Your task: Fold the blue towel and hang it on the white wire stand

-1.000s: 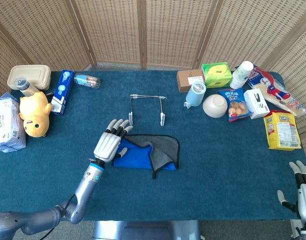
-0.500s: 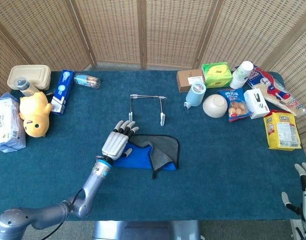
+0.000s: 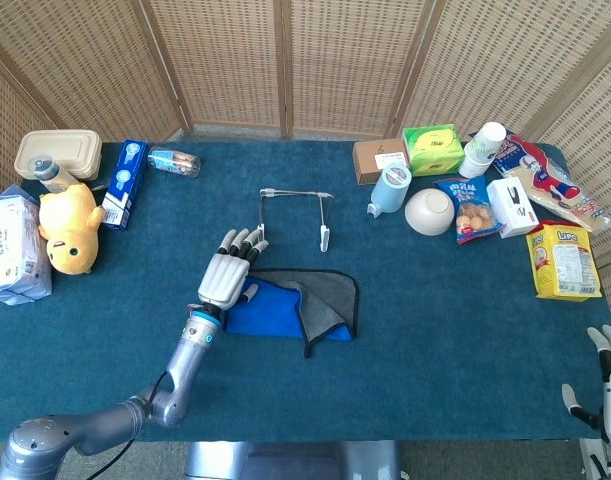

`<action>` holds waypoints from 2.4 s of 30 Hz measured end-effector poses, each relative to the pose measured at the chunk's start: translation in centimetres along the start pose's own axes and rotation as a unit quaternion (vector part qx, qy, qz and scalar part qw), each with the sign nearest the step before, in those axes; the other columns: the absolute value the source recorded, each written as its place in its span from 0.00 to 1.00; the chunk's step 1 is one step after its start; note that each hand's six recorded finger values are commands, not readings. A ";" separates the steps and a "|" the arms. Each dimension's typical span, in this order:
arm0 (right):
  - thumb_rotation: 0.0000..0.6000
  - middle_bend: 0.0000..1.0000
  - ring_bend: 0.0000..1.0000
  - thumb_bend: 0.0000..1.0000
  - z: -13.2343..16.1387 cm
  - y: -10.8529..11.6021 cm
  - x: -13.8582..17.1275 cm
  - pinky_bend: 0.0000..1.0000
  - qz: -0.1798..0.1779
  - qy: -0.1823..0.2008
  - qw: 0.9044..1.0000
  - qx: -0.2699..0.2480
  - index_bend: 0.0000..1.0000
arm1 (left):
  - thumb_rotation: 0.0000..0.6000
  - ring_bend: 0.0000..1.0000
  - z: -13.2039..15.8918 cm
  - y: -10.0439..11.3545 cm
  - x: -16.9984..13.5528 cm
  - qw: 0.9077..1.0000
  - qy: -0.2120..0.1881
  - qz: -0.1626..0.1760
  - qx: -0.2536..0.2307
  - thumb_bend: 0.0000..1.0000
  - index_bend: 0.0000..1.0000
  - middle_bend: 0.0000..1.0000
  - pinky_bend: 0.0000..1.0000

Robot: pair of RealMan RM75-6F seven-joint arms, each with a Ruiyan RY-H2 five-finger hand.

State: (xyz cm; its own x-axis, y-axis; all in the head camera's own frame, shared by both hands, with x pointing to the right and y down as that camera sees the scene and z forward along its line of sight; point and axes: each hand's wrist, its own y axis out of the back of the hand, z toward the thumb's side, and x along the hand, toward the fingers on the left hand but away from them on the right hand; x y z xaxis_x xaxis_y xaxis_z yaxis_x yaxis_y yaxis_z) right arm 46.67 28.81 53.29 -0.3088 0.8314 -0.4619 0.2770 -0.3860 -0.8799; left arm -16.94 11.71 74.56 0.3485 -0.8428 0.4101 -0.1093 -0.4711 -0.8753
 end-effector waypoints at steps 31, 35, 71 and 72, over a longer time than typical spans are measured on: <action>1.00 0.04 0.00 0.30 4.6 0.9 -1.5 0.00 0.017 0.100 0.995 0.019 0.08 | 1.00 0.00 0.9 5.6 -5.1 0.995 -0.062 0.023 -0.070 0.41 0.17 0.09 0.00; 1.00 0.05 0.00 0.26 7.0 0.3 -2.7 0.00 0.035 0.143 0.989 0.023 0.10 | 1.00 0.00 -0.5 7.2 -7.0 0.995 -0.062 0.020 -0.073 0.41 0.18 0.09 0.00; 1.00 0.04 0.00 0.21 30.3 -13.7 -3.3 0.00 0.179 0.402 0.896 0.056 0.11 | 1.00 0.00 -13.0 13.5 -20.5 0.993 0.058 0.062 -0.087 0.41 0.21 0.10 0.00; 1.00 0.04 0.00 0.22 30.6 -14.0 -3.2 0.00 0.181 0.403 0.896 0.057 0.11 | 1.00 0.00 -13.0 13.6 -20.4 0.992 0.058 0.062 -0.088 0.41 0.21 0.10 0.00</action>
State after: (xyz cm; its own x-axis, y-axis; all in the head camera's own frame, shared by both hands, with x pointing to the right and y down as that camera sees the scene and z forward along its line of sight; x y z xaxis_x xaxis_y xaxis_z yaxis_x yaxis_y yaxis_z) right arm 15.99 19.30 63.70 0.5510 0.6447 -0.5298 0.1168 -0.6882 -0.7161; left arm -37.66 19.17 57.63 0.2140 -0.9169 0.3369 -0.3093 -0.3908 -0.8670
